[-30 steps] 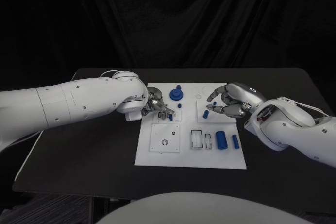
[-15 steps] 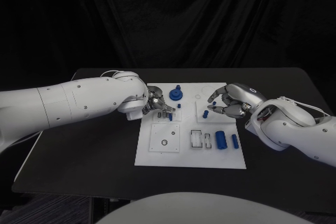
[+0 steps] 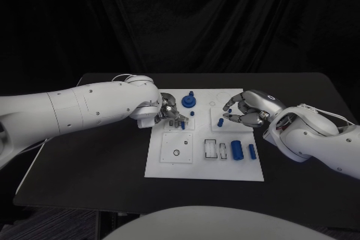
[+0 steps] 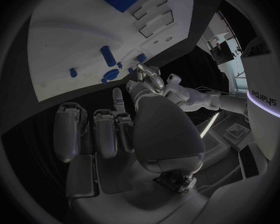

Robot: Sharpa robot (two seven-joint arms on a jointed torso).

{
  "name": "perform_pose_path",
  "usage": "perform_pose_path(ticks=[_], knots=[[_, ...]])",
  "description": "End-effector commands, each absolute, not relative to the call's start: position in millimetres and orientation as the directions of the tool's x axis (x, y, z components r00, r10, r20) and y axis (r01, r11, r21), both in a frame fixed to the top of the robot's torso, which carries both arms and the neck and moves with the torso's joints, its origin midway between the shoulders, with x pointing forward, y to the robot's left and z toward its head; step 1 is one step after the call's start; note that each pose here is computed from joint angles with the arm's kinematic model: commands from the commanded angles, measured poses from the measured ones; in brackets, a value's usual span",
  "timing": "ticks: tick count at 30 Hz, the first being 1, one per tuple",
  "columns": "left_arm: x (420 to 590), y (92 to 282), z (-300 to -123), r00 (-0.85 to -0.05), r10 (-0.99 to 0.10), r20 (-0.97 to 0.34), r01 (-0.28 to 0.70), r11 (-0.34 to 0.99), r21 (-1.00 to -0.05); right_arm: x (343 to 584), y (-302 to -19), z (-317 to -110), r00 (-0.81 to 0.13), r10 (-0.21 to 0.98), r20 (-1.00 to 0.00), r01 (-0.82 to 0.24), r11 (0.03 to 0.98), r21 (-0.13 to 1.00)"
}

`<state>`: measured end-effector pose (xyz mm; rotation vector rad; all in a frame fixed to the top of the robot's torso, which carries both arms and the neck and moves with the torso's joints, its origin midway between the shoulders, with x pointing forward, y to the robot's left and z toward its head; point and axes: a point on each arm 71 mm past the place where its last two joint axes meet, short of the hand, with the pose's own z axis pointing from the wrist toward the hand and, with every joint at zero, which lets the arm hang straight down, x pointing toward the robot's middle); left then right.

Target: Assemble the parts on the task board

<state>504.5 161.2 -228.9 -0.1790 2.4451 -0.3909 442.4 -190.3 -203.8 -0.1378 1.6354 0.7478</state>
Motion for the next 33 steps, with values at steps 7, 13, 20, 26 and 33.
perform_pose_path(ticks=[7, 13, 20, 26, 33], knots=[[502.9, 157.8, -232.0, -0.813, -0.188, -0.551, -0.021, 0.956, -0.294, 441.8, -191.5, -206.9, -0.230, 0.314, -0.921, -0.478, 0.788, 0.388], [504.3, 156.1, -231.8, -0.810, -0.192, -0.555, -0.020, 0.954, -0.300, 442.2, -192.8, -207.7, -0.230, 0.315, -0.921, -0.474, 0.790, 0.389], [506.5, 155.1, -231.3, -0.801, -0.203, -0.563, -0.024, 0.951, -0.310, 442.2, -193.5, -208.0, -0.231, 0.315, -0.921, -0.472, 0.791, 0.389], [507.6, 154.4, -231.0, -0.797, -0.209, -0.567, -0.022, 0.948, -0.318, 442.4, -194.0, -208.4, -0.233, 0.315, -0.920, -0.469, 0.792, 0.390], [506.9, 153.7, -230.7, -0.796, -0.210, -0.567, -0.018, 0.946, -0.325, 442.6, -194.8, -208.8, -0.236, 0.314, -0.920, -0.465, 0.795, 0.391]])
